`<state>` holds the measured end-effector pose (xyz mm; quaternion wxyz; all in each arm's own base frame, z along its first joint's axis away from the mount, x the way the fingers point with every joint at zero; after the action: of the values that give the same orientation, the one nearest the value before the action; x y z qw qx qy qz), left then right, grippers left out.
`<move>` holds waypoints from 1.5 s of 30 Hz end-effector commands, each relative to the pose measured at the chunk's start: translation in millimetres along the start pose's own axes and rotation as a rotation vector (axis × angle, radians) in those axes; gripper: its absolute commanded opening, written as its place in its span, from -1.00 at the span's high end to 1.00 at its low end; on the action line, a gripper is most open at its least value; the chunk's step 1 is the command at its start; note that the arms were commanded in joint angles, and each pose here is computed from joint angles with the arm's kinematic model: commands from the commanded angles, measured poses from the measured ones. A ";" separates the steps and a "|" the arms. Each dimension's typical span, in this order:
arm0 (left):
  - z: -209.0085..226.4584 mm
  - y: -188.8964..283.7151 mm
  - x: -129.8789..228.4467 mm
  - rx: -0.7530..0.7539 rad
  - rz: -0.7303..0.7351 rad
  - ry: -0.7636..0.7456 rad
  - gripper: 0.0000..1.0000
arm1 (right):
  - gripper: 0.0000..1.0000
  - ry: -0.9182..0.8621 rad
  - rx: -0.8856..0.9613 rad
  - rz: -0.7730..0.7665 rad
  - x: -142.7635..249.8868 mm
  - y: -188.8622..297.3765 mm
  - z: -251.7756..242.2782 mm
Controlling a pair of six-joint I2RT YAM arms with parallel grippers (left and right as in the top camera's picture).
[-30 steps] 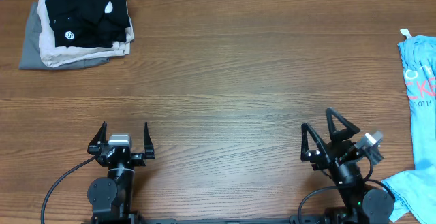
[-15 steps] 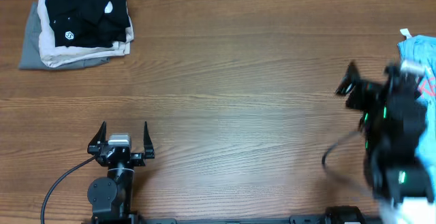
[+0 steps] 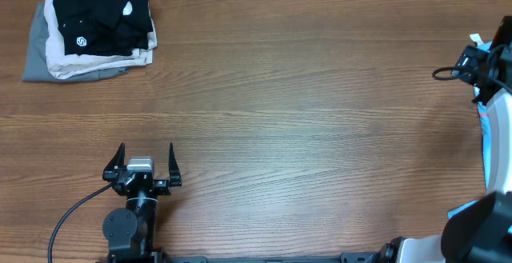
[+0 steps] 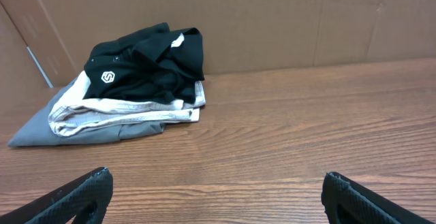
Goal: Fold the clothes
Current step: 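Lower the right gripper onto the T-shirt edge and close on it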
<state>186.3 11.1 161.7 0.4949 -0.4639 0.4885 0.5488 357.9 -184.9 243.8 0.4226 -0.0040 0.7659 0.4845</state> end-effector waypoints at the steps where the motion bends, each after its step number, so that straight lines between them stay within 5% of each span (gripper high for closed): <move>1: 2.2 0.3 0.6 -0.017 -0.003 0.005 -1.00 | -1.00 -0.038 -0.003 0.017 -7.0 -25.6 -10.8; 9: 2.2 0.3 0.7 -0.017 -0.003 0.006 -1.00 | -0.96 -0.137 0.037 0.136 17.4 -112.5 -51.3; 15: 2.2 0.3 0.6 -0.017 -0.003 0.005 -1.00 | -0.93 -0.318 0.031 0.196 34.0 -133.6 -100.0; 21: 2.2 0.3 0.6 -0.017 -0.003 0.005 -1.00 | -0.67 -0.430 -0.121 0.225 43.3 -137.5 -125.6; 40: 2.2 0.3 0.6 -0.017 -0.003 0.005 -1.00 | -0.72 -0.308 0.181 0.425 99.7 -173.4 -154.8; 45: 2.2 0.3 0.6 -0.017 -0.003 0.005 -1.00 | -0.52 -0.305 0.177 0.423 99.4 -173.7 -154.4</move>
<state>186.3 11.1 161.6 0.4948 -0.4638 0.4886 0.5489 264.3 -344.6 69.3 0.4204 0.2761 0.7035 0.5022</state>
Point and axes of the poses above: each gripper's point midway between its finger pads, its own y axis back along the fingers, its own z axis along the line the jaws close on, x = y × z, the point moved 6 cm from there along y, back along the fingers, and after that the axes turned 1 degree about -y, right-handed, at the moved point
